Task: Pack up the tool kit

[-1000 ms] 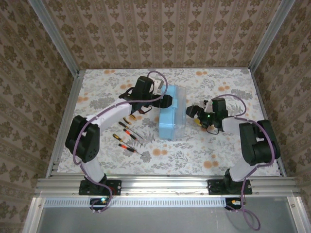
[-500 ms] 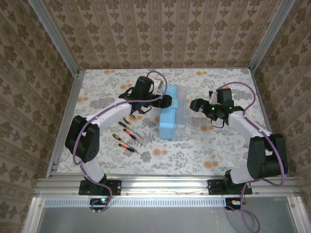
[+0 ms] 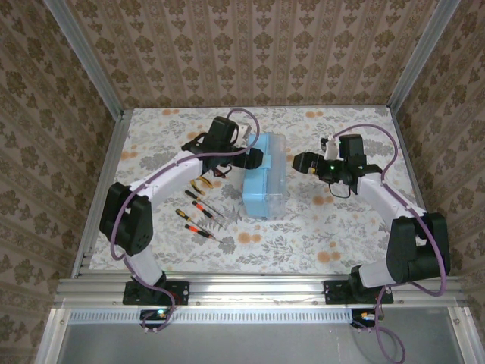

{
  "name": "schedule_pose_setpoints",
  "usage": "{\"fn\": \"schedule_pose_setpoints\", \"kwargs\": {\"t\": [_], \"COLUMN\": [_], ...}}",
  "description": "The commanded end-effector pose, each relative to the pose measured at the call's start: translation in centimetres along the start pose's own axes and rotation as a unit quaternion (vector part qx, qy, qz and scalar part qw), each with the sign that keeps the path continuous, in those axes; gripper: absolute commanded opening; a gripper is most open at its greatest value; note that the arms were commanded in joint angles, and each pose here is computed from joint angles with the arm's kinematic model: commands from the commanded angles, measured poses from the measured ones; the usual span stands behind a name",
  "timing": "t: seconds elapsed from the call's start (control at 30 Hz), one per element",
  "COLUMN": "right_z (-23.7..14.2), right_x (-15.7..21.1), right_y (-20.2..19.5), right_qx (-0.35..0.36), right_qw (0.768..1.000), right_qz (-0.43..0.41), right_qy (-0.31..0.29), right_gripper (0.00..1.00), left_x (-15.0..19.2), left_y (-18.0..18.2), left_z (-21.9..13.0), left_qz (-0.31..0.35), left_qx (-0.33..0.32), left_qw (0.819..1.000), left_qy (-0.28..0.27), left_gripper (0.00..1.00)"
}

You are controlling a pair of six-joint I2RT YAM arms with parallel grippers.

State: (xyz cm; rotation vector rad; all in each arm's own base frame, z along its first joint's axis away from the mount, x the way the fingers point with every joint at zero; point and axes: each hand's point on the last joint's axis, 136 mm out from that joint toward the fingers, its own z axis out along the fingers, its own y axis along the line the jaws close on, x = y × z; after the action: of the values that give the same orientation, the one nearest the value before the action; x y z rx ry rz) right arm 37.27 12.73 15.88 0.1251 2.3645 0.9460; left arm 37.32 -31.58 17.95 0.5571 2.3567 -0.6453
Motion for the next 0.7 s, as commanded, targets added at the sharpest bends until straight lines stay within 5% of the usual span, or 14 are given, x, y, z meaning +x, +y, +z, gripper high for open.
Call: {"fn": "schedule_pose_setpoints", "kwargs": {"t": [0.0,0.4,0.67], "right_z": [0.5,5.8,6.6], "right_x": [-1.8,-2.6,-3.7], "right_y": [2.8,4.0,4.9], "right_qx": [-0.038,-0.037,-0.062], "right_qw": [0.999,0.999,0.998], "right_qz": [-0.033,-0.018,0.002], "right_qy": [-0.006,0.028,0.008], "right_gripper": [1.0,1.0,1.0], "left_x": [-0.3,-0.8,0.6], "left_y": [-1.2,-5.3,-4.4], "left_z": [-1.6,-1.8,-1.7], "left_qz": [0.017,0.026,0.021], "left_qx": [0.001,0.033,0.005], "left_qw": [1.0,0.999,0.998], "left_qy": [0.008,0.026,0.057], "left_gripper": [0.87,0.87,0.84]}}
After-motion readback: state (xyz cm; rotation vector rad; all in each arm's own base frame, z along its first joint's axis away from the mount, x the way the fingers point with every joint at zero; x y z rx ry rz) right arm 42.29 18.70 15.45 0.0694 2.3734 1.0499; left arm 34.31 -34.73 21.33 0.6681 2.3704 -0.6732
